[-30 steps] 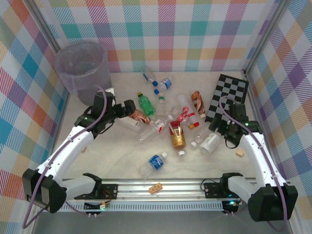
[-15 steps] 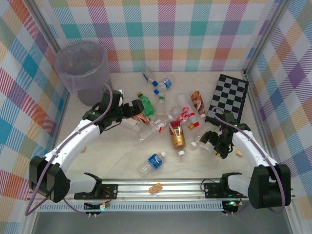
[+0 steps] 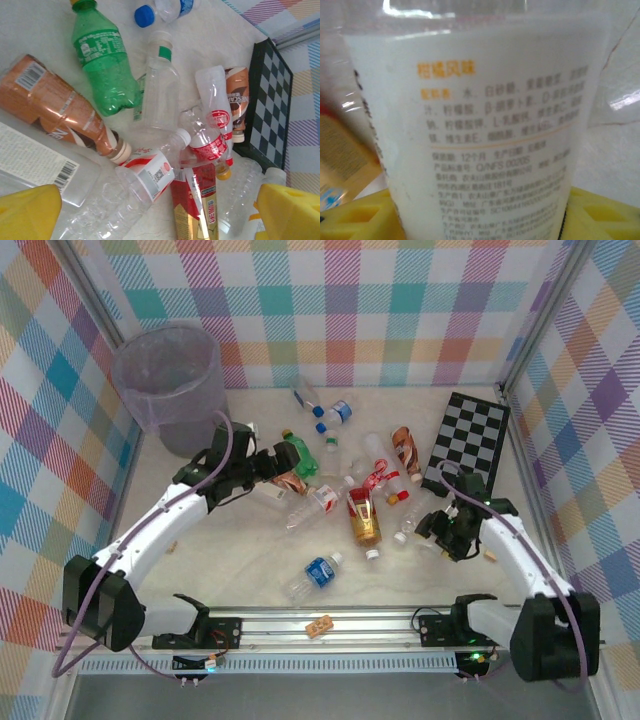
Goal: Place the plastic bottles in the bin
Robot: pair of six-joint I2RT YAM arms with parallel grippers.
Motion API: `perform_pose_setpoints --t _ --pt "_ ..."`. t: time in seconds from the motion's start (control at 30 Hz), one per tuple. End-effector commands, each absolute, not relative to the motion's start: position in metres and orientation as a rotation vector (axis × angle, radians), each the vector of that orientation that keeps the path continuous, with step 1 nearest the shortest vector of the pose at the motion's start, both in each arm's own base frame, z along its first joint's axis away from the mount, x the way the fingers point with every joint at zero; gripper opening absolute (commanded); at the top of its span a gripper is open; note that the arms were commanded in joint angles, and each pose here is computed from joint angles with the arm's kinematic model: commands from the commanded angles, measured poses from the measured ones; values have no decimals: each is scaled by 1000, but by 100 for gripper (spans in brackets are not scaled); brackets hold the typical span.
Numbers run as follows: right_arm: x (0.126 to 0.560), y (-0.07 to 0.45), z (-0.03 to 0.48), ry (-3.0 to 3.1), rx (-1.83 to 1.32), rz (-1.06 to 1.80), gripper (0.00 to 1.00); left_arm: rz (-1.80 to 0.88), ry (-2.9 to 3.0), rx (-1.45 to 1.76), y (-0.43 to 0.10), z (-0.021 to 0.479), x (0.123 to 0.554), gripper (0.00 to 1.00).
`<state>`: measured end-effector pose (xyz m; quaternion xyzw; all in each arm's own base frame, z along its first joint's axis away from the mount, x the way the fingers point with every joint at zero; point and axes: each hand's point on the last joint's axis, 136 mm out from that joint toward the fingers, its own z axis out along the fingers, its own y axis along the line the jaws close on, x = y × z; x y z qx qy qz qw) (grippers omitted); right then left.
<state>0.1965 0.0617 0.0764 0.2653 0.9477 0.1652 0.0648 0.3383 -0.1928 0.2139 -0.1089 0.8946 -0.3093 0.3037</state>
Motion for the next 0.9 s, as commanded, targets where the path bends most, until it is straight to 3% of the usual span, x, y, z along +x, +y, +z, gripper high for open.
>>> perform_pose_setpoints --t 0.0,0.2,0.3,0.53,0.77,0.87 --pt "206 75 125 2784 603 613 63 -1010 2257 -225 -221 249 347 100" --pt "246 158 217 2489 -37 1131 59 -1316 2132 -175 -261 283 352 100" --pt "246 195 240 2401 -349 1191 59 -1395 2097 -164 -275 294 349 100" --pt "247 250 258 2278 -621 1395 59 -1475 2082 -100 -307 297 330 100" --pt "253 276 256 2261 -682 1453 60 -1475 2121 -75 -329 287 328 100" --pt "255 280 258 2245 -692 1462 60 -1464 2157 -90 -336 277 331 93"
